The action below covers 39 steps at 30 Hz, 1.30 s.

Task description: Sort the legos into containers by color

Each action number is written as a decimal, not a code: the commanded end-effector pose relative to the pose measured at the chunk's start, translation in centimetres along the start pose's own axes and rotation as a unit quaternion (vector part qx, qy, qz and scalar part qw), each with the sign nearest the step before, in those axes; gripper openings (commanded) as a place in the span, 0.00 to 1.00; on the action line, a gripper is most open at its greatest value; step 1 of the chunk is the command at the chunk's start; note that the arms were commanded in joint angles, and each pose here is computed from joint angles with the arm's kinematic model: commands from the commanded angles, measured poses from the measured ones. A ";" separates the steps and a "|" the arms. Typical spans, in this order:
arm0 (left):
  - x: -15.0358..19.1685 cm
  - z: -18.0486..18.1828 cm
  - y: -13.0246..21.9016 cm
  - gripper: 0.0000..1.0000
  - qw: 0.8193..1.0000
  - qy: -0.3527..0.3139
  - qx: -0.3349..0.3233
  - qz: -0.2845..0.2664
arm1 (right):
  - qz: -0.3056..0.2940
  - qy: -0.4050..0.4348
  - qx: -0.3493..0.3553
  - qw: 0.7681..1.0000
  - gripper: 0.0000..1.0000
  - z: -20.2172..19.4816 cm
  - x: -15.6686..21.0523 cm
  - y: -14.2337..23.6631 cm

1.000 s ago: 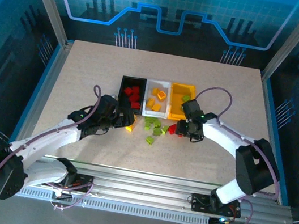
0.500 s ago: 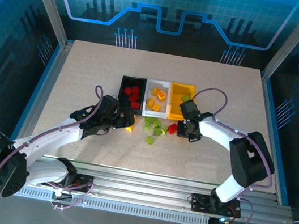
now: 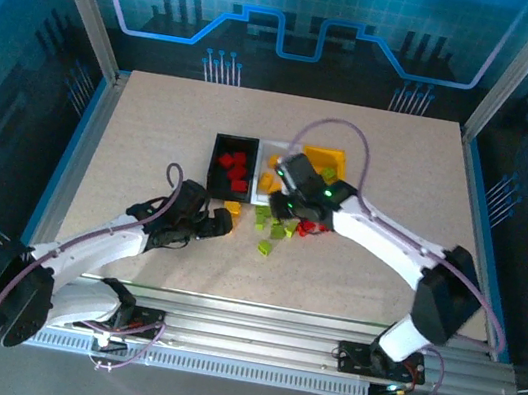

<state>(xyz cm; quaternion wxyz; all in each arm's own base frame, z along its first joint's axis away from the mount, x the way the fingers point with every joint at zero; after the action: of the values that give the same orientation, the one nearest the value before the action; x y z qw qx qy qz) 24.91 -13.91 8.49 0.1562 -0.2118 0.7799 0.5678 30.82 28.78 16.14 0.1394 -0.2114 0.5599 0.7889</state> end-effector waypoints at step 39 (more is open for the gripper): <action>-2.1 -2.7 -8.4 0.56 0.973 -0.183 -0.119 0.072 | -0.058 -0.086 -0.048 0.993 0.72 -1.7 -3.8 1.8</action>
<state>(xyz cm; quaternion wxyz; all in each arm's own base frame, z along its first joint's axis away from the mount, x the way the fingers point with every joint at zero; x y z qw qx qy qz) 30.33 -18.20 2.97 0.2130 -0.0662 0.6944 0.6841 33.28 27.52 17.84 0.1958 -0.1804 0.5021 0.8228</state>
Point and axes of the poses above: each hand's point on the last joint's axis, 136 mm out from that joint toward the fingers, its own y axis back along the fingers, its own z axis along the line the jaws close on, x = y × z, the point moved 1 cm from there along y, back along the fingers, and after that the axes turned 15 degrees about -y, right-handed, at the moved point
